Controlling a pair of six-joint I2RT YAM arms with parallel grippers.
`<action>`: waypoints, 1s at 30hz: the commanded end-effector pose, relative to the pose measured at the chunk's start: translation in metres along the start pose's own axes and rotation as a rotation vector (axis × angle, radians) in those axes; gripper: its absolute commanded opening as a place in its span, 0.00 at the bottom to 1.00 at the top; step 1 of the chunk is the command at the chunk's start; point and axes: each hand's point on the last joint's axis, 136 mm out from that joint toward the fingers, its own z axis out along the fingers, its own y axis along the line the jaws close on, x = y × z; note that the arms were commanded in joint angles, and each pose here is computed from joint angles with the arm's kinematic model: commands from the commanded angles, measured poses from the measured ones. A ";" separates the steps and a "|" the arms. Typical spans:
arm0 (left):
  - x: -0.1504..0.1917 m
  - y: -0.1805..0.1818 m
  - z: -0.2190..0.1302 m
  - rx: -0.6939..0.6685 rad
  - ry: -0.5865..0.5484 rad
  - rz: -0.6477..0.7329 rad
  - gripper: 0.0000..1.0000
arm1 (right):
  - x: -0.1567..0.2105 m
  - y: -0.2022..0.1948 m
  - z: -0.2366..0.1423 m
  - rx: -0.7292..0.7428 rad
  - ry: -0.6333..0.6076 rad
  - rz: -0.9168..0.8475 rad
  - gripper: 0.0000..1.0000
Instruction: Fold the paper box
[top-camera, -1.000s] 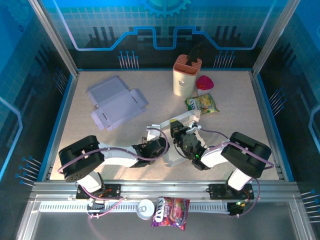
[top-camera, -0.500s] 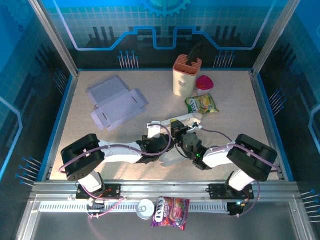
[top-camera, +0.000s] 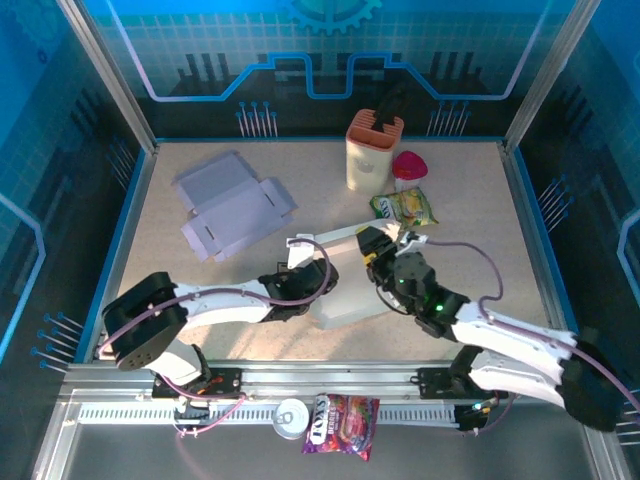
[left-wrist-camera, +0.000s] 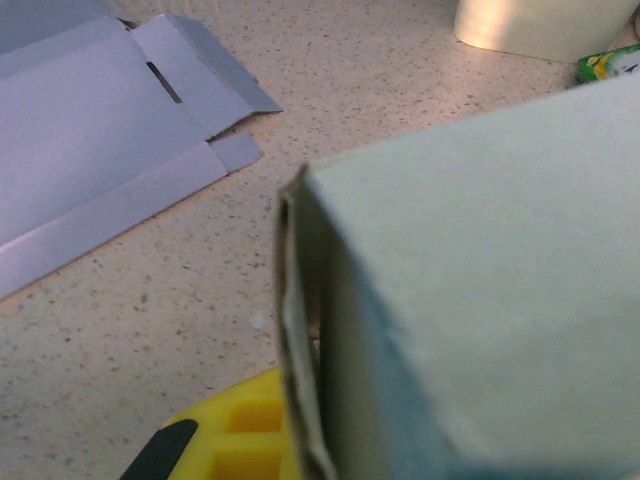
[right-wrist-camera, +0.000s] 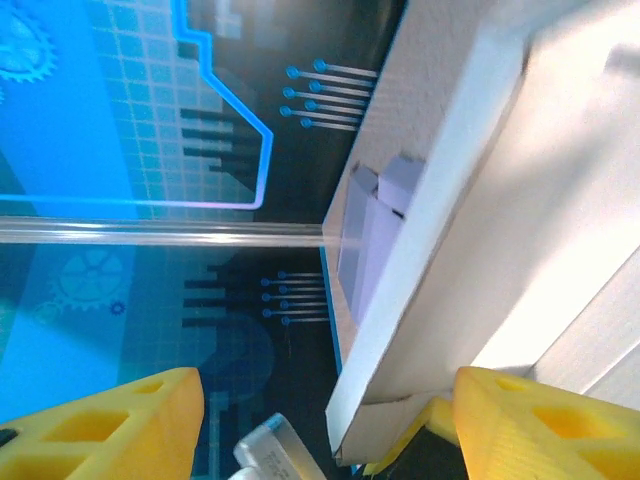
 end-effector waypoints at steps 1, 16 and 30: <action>-0.004 0.006 -0.002 0.047 0.004 0.078 0.00 | -0.028 -0.023 -0.017 0.144 -0.022 -0.177 0.59; 0.002 0.025 0.020 0.214 0.140 0.102 0.00 | -0.080 -0.032 0.010 0.167 0.158 -0.531 0.28; -0.003 0.027 0.055 0.466 0.296 0.065 0.00 | -0.074 -0.076 0.037 0.040 0.381 -0.757 0.22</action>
